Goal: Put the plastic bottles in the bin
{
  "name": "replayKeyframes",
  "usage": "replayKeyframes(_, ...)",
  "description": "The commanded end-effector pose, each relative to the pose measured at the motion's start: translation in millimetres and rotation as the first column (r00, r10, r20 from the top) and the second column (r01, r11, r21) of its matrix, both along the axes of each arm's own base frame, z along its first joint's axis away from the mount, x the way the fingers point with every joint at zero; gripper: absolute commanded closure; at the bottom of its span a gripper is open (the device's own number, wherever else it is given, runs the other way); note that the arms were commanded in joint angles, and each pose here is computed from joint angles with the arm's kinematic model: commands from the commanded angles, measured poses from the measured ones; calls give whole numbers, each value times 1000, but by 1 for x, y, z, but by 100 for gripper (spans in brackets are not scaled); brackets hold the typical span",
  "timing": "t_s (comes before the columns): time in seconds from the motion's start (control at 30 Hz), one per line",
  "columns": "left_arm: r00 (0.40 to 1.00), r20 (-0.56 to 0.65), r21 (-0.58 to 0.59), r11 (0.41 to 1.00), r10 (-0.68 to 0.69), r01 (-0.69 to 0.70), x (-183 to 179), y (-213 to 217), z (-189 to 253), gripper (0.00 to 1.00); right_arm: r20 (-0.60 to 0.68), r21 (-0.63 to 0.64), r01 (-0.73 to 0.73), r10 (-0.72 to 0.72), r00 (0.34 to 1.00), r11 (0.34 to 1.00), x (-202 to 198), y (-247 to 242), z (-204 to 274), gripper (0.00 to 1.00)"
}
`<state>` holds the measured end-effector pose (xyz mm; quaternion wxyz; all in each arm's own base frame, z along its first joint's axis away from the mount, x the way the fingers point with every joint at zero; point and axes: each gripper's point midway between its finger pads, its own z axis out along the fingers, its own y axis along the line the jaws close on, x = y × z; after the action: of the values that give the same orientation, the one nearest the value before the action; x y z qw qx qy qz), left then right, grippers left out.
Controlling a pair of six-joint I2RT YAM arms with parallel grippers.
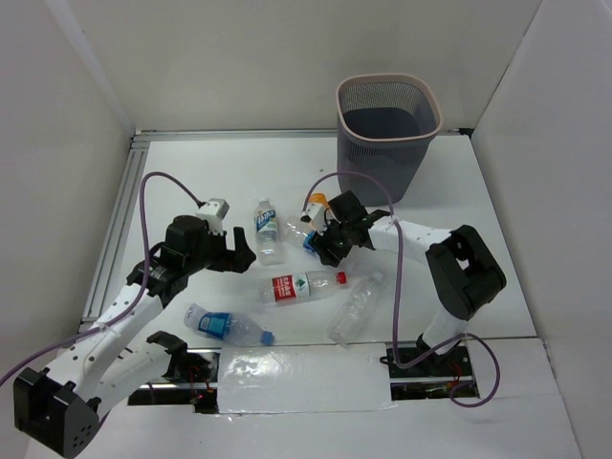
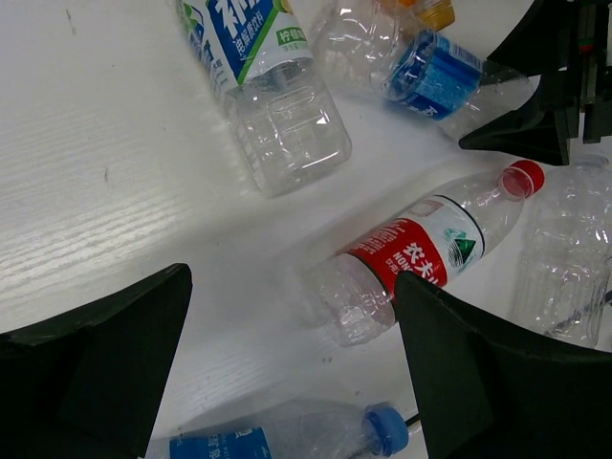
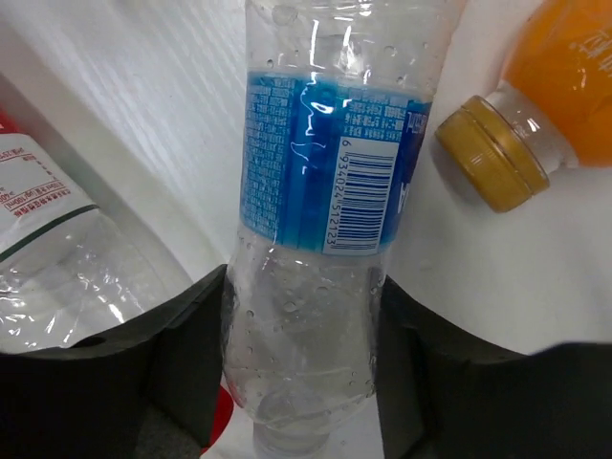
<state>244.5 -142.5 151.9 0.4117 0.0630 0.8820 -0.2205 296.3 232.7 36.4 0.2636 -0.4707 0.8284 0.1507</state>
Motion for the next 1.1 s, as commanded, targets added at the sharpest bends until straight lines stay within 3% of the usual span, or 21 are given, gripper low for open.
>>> replayKeyframes(0.0, 997, 71, -46, 999, 21, -18, 14, -6, 26, 0, -11, 86, -49, 51, 999, 995, -4, 11, 4, 48)
replayKeyframes(0.07, 996, 85, -52, 998, 22, -17, 18, -8, 28, 0, -12, 105, -95, 97, 995, 990, -9, 14, 16, 53)
replayKeyframes(0.3, 996, 93, -37, 999, 15, -12, 27, -14, 18, 0, 105, 320, -305, 286, 952, 897, -8, 49, 143, 67)
replayKeyframes(0.43, 997, 72, -6, 999, 35, -34, 32, -13, 5, 0, 271, 383, -363, 272, 923, 850, 13, 68, 231, 72)
replayKeyframes(0.63, 982, 87, 139, 974, 165, -176, 54, 12, -18, 0, 436, 500, -258, 17, 900, 827, 61, 63, 338, 75)
replayKeyframes(0.67, 978, 97, 165, 966, 183, -197, 59, 16, -19, 0, 506, 533, -242, -76, 859, 811, 76, 57, 375, 75)
replayKeyframes(0.73, 978, 120, 229, 953, 172, -196, 71, 19, -25, 0, 507, 609, -169, -217, 834, 775, 95, 36, 409, 75)
replayKeyframes(0.8, 978, 137, 260, 947, 159, -190, 81, 19, -24, 0, 528, 667, -81, -394, 753, 740, 125, 11, 445, 75)
replayKeyframes(0.87, 980, 134, 301, 937, 143, -178, 92, 17, -29, 0, 505, 710, 29, -538, 675, 703, 159, -27, 462, 73)
replayKeyframes(0.97, 984, 146, 313, 938, 105, -146, 102, 10, -32, 0, 478, 732, 131, -641, 601, 668, 194, -79, 467, 70)
replayKeyframes(1.07, 989, 122, 322, 939, 82, -117, 105, 5, -43, 0, 427, 699, 237, -660, 618, 675, 228, -114, 429, 63)
